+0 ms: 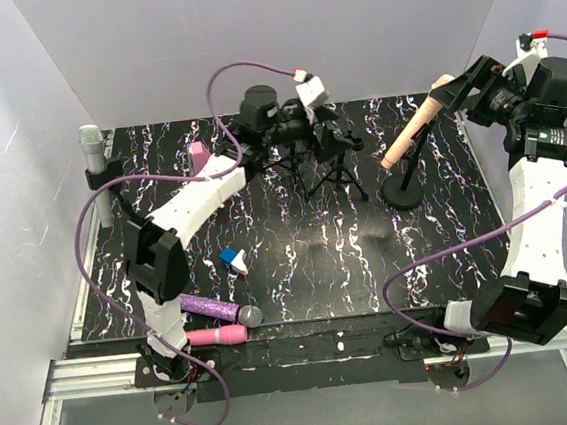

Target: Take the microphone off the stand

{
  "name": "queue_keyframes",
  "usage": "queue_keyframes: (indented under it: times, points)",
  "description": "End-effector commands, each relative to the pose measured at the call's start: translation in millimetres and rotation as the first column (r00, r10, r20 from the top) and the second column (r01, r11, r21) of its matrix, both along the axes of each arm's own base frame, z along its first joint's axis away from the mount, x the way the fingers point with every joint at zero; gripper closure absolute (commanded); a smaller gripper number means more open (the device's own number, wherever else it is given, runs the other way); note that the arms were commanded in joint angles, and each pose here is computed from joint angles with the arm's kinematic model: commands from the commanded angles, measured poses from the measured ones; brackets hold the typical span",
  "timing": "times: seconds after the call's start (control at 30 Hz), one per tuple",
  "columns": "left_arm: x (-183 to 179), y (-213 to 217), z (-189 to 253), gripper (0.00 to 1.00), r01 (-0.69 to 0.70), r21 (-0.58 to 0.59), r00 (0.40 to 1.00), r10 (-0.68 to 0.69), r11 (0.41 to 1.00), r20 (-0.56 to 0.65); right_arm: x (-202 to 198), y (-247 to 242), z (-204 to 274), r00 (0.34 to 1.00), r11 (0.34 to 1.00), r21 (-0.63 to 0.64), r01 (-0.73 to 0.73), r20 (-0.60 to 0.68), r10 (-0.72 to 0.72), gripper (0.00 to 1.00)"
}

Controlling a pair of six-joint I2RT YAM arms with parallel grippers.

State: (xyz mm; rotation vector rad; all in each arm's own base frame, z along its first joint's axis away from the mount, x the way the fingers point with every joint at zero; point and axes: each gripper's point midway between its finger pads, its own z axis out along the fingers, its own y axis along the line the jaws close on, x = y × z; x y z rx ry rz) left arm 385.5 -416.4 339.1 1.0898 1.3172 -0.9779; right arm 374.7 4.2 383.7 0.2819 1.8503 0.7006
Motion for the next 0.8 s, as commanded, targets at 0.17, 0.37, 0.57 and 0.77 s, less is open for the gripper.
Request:
queue_keyframes:
  times: [0.17,0.37,0.57,0.77]
  points:
    - [-24.0,-49.2,-10.0,0.19,0.112,-0.017,0.993,-0.113,0.994,-0.016,33.9,2.6,25.1,0.983,0.996,0.017,-0.085,0.166,0.082,0.23]
    - [-19.6,-81.4,-22.5,0.19,0.093,-0.027,0.995,-0.094,0.995,-0.029,37.0,3.5,8.5,0.985,0.994,0.027,-0.102,0.145,0.097,0.26]
    - [-11.5,-125.6,-38.2,0.19,-0.022,-0.047,1.000,0.022,0.999,-0.003,27.2,4.7,-9.3,0.989,0.995,0.003,-0.101,0.112,0.100,0.33]
    - [17.1,-141.0,-66.8,0.20,-0.218,-0.048,0.973,0.214,0.975,-0.083,16.4,7.9,-10.2,0.995,0.995,0.062,-0.076,0.066,0.072,0.40]
